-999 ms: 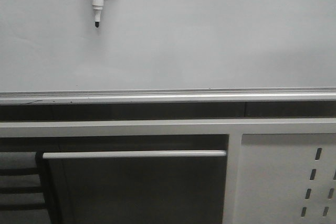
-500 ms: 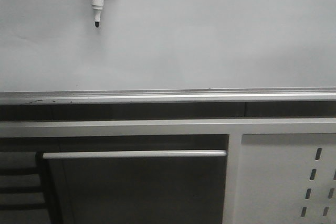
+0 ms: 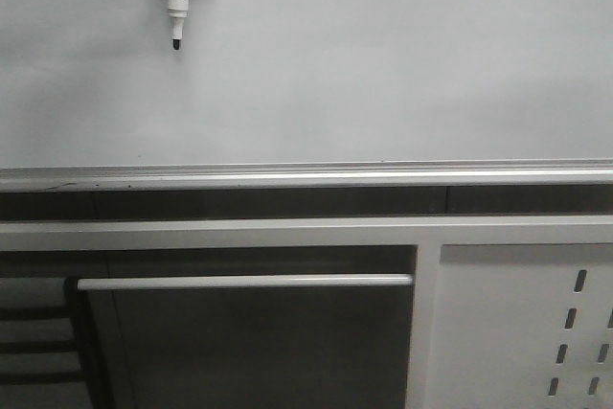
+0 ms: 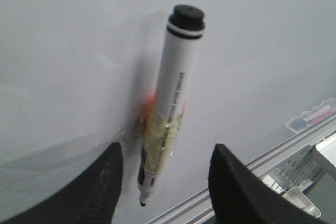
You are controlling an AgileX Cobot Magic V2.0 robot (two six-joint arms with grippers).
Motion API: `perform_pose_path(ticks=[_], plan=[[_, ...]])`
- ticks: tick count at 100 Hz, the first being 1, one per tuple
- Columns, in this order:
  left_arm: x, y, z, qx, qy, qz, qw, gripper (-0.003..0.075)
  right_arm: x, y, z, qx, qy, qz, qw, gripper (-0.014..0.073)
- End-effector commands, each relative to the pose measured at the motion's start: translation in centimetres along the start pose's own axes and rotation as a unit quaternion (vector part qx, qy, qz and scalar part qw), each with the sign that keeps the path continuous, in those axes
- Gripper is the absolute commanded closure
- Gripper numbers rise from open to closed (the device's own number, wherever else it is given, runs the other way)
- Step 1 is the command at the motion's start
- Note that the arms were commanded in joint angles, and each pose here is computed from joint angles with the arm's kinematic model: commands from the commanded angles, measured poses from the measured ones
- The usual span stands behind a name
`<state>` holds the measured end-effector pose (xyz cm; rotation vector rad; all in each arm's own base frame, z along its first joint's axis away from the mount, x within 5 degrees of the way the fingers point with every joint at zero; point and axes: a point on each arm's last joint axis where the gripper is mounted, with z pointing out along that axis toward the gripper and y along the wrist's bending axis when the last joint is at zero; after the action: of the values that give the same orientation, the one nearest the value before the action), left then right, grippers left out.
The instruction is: Write number 1 on whiteboard
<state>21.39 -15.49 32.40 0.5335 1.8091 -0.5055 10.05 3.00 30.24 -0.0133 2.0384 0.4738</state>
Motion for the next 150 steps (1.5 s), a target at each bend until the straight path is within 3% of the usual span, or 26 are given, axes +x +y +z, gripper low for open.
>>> perform_pose_path(ticks=[1, 28, 35, 47, 61, 83, 99, 117, 130, 150], plan=[[-1.9, -0.3, 0.0, 0.003, -0.026, -0.001, 1.000, 0.0386, -1.6, 0.2, -0.3, 0.004, -0.044, 0.002, 0.999, 0.0242], [-1.9, 0.0, 1.9, -0.011, -0.013, 0.002, 1.000, 0.0400, -1.6, 0.2, -0.3, 0.004, -0.044, 0.002, 0.999, 0.0242], [-1.9, 0.2, 1.9, -0.021, -0.013, 0.000, 1.000, 0.0491, -1.6, 0.2, -0.3, 0.004, -0.044, 0.002, 0.999, 0.0242], [-2.0, 0.2, 1.8, -0.021, -0.014, 0.012, 1.000, 0.0741, -1.6, 0.2, -0.3, 0.004, -0.044, 0.002, 0.999, 0.0242], [-2.4, 0.0, 1.2, -0.014, -0.024, 0.015, 1.000, 0.0741, -1.6, 0.2, -0.3, 0.004, -0.044, 0.002, 0.999, 0.0242], [-2.0, -1.6, -1.1, 0.072, -0.033, 0.061, 0.995, 0.0741, -1.2, 0.3, -0.3, -0.005, -0.023, -0.008, 1.000, 0.0242], [0.3, -3.2, -2.2, 0.171, 0.002, 0.100, 0.980, 0.0741, -1.0, 1.7, -0.4, -0.078, -0.013, -0.046, 0.996, 0.0242], [1.5, -5.5, -2.8, 0.256, 0.028, 0.136, 0.957, 0.0741, -1.8, 3.6, 0.3, -0.202, 0.009, -0.074, 0.977, 0.0242], [2.2, -7.3, -3.2, 0.294, 0.040, 0.173, 0.939, 0.0741, -3.2, 4.3, 1.3, -0.253, 0.057, -0.097, 0.961, 0.0242], [3.5, -9.3, -2.3, 0.315, 0.066, 0.192, 0.927, 0.0741, -6.4, 5.8, 3.0, -0.321, 0.111, -0.118, 0.933, 0.0242]])
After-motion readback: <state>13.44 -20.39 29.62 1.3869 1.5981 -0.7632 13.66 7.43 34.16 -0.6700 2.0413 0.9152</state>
